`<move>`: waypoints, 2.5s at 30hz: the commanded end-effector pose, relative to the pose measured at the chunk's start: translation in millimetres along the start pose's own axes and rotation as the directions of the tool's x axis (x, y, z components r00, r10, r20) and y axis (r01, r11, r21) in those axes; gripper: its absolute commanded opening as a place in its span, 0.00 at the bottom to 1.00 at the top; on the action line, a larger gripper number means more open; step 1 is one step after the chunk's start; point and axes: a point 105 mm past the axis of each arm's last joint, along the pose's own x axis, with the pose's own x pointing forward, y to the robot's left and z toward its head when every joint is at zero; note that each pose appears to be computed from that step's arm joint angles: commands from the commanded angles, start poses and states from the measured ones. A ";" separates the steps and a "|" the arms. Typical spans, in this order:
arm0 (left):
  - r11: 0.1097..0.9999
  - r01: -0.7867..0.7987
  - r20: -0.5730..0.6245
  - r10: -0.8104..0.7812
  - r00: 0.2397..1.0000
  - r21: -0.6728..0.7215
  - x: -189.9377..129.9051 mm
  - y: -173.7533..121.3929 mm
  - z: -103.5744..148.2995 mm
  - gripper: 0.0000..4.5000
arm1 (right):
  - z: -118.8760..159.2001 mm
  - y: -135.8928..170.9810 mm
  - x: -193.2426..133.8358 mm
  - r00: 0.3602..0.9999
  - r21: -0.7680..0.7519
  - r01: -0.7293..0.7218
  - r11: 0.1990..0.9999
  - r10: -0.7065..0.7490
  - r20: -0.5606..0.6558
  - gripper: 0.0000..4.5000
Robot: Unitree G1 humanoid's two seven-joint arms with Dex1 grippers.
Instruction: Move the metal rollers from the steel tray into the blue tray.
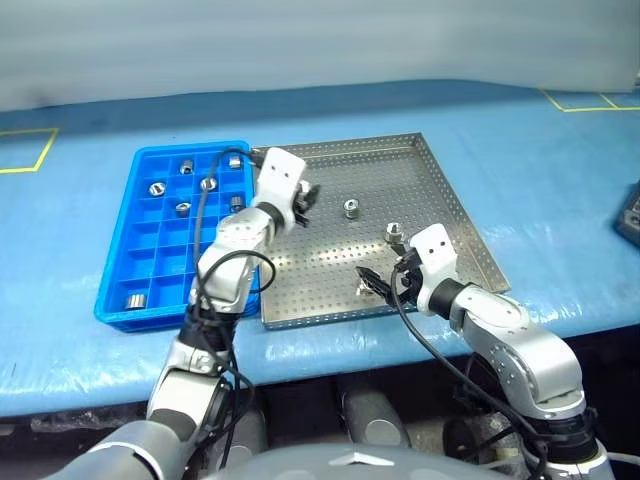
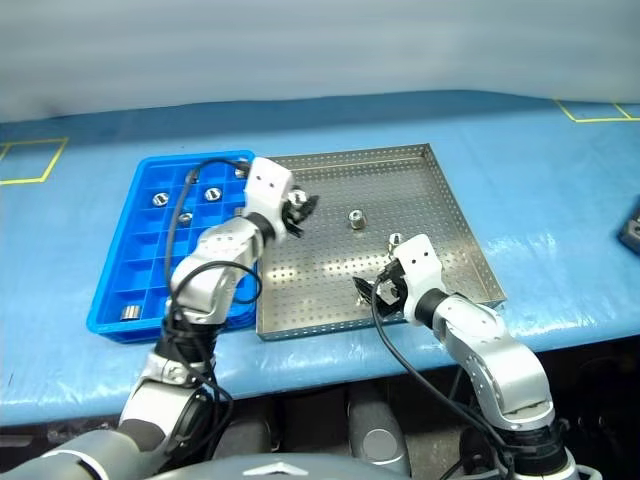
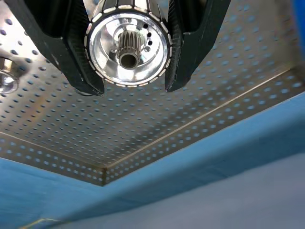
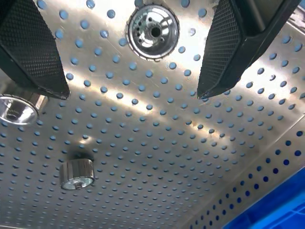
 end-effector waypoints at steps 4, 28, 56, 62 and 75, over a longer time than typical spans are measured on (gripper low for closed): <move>0.849 -0.526 -0.047 0.528 0.848 0.048 -51.2 77.7 -6.9 0.39 | 14.0 5.7 10.1 0.997 -0.040 -0.056 0.998 0.058 0.043 1.00; 0.671 -0.729 -0.052 0.739 0.672 0.134 -36.4 131.6 -38.0 0.59 | 1.5 -4.5 4.5 1.000 -0.040 -0.008 0.999 0.009 0.020 1.00; 0.958 0.273 -0.081 -0.266 0.961 0.088 81.3 -83.3 -20.9 0.99 | 4.1 -15.2 -26.1 0.984 0.009 0.157 0.988 -0.157 0.078 1.00; 0.969 0.233 -0.150 -0.220 0.964 0.076 93.8 -85.6 -41.1 0.99 | 1.5 -11.2 -30.5 0.981 0.022 0.175 0.984 -0.177 0.080 1.00; 0.991 0.124 -0.215 -0.109 0.971 0.059 96.8 -79.3 -59.1 0.79 | -10.1 -5.5 -31.4 0.988 0.023 0.151 0.988 -0.151 0.018 1.00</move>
